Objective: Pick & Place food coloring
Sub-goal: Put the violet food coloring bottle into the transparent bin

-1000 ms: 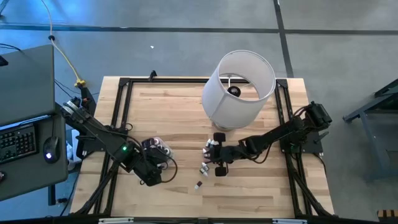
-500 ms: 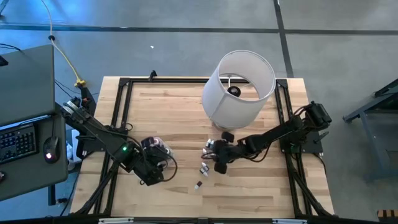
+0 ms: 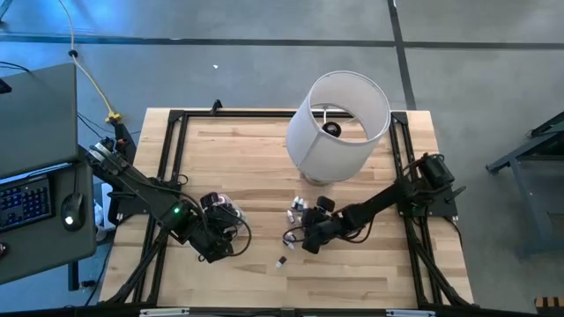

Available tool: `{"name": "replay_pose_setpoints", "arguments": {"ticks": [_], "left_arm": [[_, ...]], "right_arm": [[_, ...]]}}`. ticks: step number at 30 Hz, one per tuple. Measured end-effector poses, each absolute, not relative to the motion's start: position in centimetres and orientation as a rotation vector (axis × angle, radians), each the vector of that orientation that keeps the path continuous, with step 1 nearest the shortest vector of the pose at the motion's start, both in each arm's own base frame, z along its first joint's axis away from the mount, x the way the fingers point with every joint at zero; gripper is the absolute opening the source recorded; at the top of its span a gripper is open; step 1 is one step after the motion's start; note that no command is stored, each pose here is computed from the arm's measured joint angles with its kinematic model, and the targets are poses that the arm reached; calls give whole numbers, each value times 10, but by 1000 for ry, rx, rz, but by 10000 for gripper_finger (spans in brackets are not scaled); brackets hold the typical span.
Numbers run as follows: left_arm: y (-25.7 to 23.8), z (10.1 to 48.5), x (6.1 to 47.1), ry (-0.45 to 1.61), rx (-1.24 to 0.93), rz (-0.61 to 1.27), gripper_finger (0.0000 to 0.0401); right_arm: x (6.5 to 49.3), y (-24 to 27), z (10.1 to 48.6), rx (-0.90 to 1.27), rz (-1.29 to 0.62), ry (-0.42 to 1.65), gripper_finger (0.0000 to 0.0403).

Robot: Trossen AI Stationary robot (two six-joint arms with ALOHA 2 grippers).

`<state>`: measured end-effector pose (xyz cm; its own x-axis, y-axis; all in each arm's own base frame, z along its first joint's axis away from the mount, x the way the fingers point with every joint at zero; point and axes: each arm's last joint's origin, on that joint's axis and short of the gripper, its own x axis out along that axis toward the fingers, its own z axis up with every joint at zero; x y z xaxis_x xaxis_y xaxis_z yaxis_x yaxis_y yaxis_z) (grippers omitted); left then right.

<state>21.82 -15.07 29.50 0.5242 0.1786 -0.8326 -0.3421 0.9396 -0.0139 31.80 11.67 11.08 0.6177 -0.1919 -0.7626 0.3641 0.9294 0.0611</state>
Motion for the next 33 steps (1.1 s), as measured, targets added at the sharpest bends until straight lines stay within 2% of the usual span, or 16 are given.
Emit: {"name": "replay_pose_setpoints", "arguments": {"ticks": [8,17,21,26,33], "left_arm": [[-151,295,218,972,-183,314,189],[-151,295,218,973,-208,323,189],[-149,302,209,997,-212,321,189],[-143,331,182,940,-184,338,189],[-132,362,142,678,-90,370,189]], "right_arm": [[319,118,99,194,-335,869,173],[324,119,103,236,-279,824,79],[332,124,114,237,-209,717,65],[373,139,152,187,-96,424,76],[457,169,190,-49,-12,253,72]]}}
